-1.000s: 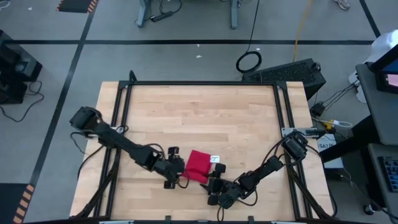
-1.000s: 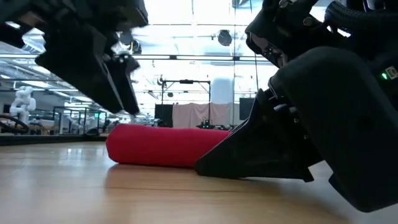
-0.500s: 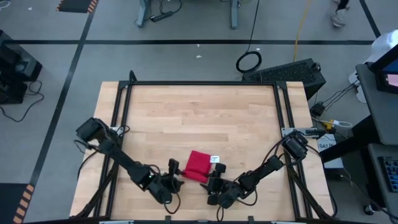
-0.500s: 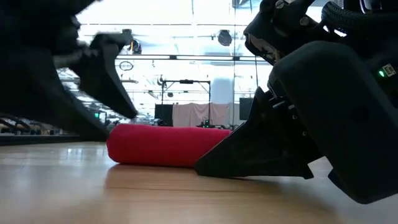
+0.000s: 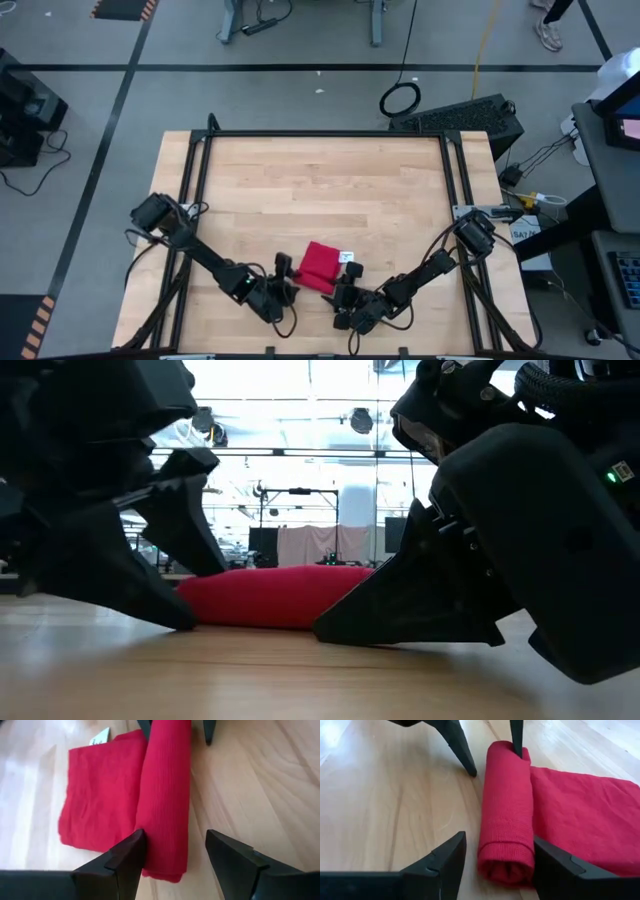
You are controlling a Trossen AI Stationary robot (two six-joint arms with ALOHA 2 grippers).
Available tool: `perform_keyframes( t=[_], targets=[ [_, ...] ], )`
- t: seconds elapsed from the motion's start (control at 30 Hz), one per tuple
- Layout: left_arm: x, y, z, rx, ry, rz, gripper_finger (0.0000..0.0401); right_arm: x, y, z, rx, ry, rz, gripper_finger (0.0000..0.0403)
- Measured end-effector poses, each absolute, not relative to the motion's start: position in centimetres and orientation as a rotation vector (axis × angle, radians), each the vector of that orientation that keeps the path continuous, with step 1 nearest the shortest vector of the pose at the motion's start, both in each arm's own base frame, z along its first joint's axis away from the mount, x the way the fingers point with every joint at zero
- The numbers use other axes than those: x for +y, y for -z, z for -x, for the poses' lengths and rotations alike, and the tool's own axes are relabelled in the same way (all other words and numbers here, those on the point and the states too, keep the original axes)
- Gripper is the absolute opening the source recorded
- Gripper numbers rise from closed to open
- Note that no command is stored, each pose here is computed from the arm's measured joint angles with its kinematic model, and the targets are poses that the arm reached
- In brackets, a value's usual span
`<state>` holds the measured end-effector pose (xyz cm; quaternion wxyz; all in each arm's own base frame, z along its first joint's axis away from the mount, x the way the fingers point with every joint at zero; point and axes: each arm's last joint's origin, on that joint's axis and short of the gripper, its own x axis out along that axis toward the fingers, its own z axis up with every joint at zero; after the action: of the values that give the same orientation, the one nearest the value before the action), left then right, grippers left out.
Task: Roll towel
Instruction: Roll the red towel
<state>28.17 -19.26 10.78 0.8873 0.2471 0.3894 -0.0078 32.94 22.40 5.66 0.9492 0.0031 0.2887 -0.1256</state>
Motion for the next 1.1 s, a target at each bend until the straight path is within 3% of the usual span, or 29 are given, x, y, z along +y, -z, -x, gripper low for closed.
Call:
perform_keyframes(
  t=[0.67, 0.93, 1.1],
  targets=[
    [-14.5, -10.7, -31.5, 0.936, 0.245, -0.216, 0.0095, 22.2, -9.4, -32.1, 0.642, 0.167, 0.241, 0.0197],
    [-13.3, -10.7, -32.1, 0.953, 0.305, -0.147, 0.0087, 23.8, -12.0, -30.6, 0.549, 0.201, 0.240, 0.0197],
    [-13.0, -10.7, -32.3, 0.940, 0.343, -0.135, 0.0087, 25.1, -11.3, -30.4, 0.467, 0.243, 0.146, 0.0197]
  ],
)
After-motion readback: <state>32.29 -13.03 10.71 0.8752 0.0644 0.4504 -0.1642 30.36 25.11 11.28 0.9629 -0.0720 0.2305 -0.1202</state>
